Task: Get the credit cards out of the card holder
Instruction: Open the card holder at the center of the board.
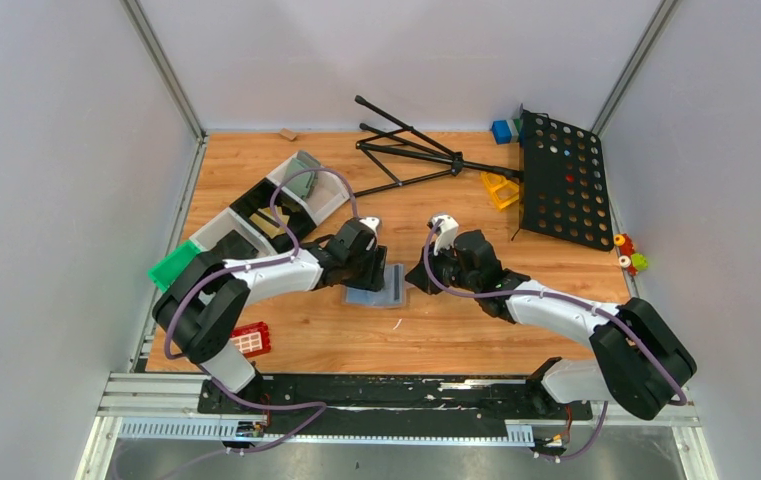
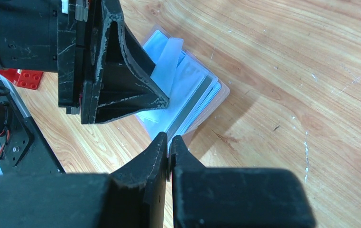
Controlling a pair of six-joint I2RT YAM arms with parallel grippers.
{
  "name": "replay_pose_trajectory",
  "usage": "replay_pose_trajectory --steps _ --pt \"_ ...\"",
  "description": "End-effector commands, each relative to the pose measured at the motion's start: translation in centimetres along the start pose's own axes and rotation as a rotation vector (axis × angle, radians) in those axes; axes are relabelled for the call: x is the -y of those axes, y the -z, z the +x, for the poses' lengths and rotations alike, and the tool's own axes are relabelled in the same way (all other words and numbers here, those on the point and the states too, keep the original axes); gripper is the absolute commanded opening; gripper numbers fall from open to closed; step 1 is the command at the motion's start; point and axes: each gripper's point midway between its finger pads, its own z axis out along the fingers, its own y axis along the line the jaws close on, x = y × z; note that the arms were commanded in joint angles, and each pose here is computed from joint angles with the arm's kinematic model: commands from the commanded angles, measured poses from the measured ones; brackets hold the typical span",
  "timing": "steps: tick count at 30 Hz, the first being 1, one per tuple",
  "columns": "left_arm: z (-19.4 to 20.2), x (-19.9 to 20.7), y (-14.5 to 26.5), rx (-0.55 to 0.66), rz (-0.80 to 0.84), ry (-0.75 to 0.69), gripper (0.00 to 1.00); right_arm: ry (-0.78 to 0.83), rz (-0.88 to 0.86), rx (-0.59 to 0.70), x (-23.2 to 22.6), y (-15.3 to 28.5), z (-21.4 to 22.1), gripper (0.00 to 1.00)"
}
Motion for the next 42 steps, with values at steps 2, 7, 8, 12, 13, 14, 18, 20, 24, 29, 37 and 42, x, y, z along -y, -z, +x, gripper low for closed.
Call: replay_pose_trajectory --steps 2,7,8,12,13,14,18,20,24,29,37,42 --pt "3.1 -6.5 0.6 -0.102 -0.317 -0.092 0.61 0.013 -0.026 0.076 -0.8 0.1 -2.1 0.00" --pt "2.5 -7.1 1.8 -0.079 -0.361 -0.100 0.61 0.013 -0.015 0.081 -0.5 0.3 -2.2 0.00" --pt "2.1 -6.9 2.1 -0.061 -0.351 -0.100 0.61 0.012 -0.013 0.081 -0.5 0.3 -2.2 0.00" --pt "0.4 -6.1 4.3 0.046 -0.306 -0.079 0.62 0.006 -0.005 0.082 -0.2 0.4 -2.2 0.00" --pt "0.1 -6.1 4.8 0.067 -0.299 -0.070 0.63 0.004 -0.004 0.085 -0.1 0.4 -2.3 0.00" --pt "-0.3 -6.1 5.4 0.092 -0.291 -0.050 0.65 0.003 -0.002 0.085 -0.1 0.4 -2.3 0.00" --pt "-0.7 -7.7 7.2 0.160 -0.272 0.041 0.66 -0.002 -0.001 0.085 0.1 0.4 -2.3 0.00" --pt "-1.0 -8.8 8.1 0.205 -0.262 0.094 0.67 -0.003 -0.002 0.086 0.0 0.4 -2.4 0.00" --pt "-1.9 -8.4 9.8 0.332 -0.186 0.118 0.68 -0.007 -0.002 0.081 0.1 0.3 -2.2 0.00" --pt "-3.4 -6.2 11.6 0.491 -0.034 0.165 0.97 -0.003 -0.005 0.079 0.1 0.3 -2.2 0.00" --pt "-3.5 -5.2 11.6 0.526 0.063 0.245 1.00 0.002 -0.004 0.084 0.1 0.3 -2.2 0.00" --pt "-3.7 -0.1 10.5 0.453 0.290 0.157 1.00 0.001 -0.013 0.078 0.0 0.2 -2.1 0.00"
